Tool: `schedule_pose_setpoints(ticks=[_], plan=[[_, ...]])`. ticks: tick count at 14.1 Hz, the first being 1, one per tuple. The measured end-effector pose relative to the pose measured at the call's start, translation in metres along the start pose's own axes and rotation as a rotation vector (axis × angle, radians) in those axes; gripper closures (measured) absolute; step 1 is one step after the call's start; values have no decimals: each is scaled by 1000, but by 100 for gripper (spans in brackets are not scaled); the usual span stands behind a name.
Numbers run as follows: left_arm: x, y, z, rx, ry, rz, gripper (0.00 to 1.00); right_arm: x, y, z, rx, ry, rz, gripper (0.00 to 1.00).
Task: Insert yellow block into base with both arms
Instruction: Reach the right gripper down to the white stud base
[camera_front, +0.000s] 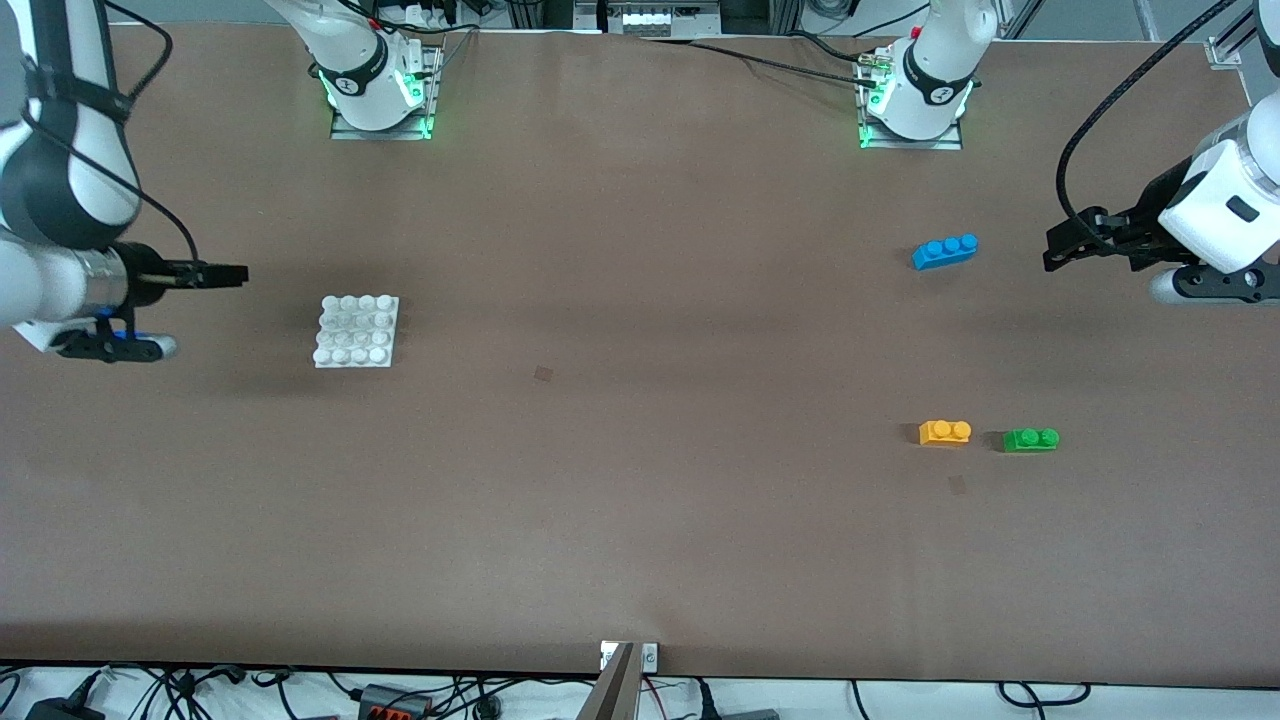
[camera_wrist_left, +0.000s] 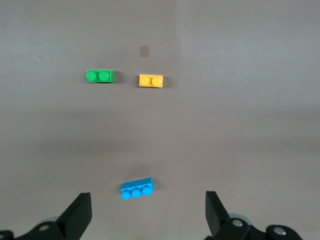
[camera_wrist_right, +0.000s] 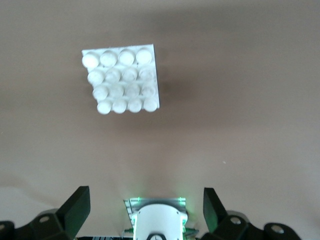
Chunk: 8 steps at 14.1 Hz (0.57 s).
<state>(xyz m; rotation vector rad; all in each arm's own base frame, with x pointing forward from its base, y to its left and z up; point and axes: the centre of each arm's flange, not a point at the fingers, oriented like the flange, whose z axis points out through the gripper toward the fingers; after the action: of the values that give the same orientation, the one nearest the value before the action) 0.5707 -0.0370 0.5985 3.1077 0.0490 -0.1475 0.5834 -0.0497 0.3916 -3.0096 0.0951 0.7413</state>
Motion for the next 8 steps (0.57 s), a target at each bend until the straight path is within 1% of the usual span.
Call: schedule_pose_setpoints(ticks=[1, 3, 4, 6, 8], plan=[[0, 0, 0, 0, 0, 0, 0, 13, 2, 17, 13, 11, 5, 0], [0, 0, 0, 0, 0, 0, 0, 32, 5, 61, 93, 37, 20, 0], [0, 0, 0, 0, 0, 0, 0, 37, 6, 84, 119, 56, 22, 0], [0, 0, 0, 0, 0, 0, 0, 41, 7, 128, 129, 105, 26, 0], [0, 0, 0, 0, 0, 0, 0, 41, 5, 163, 122, 154, 11, 0]])
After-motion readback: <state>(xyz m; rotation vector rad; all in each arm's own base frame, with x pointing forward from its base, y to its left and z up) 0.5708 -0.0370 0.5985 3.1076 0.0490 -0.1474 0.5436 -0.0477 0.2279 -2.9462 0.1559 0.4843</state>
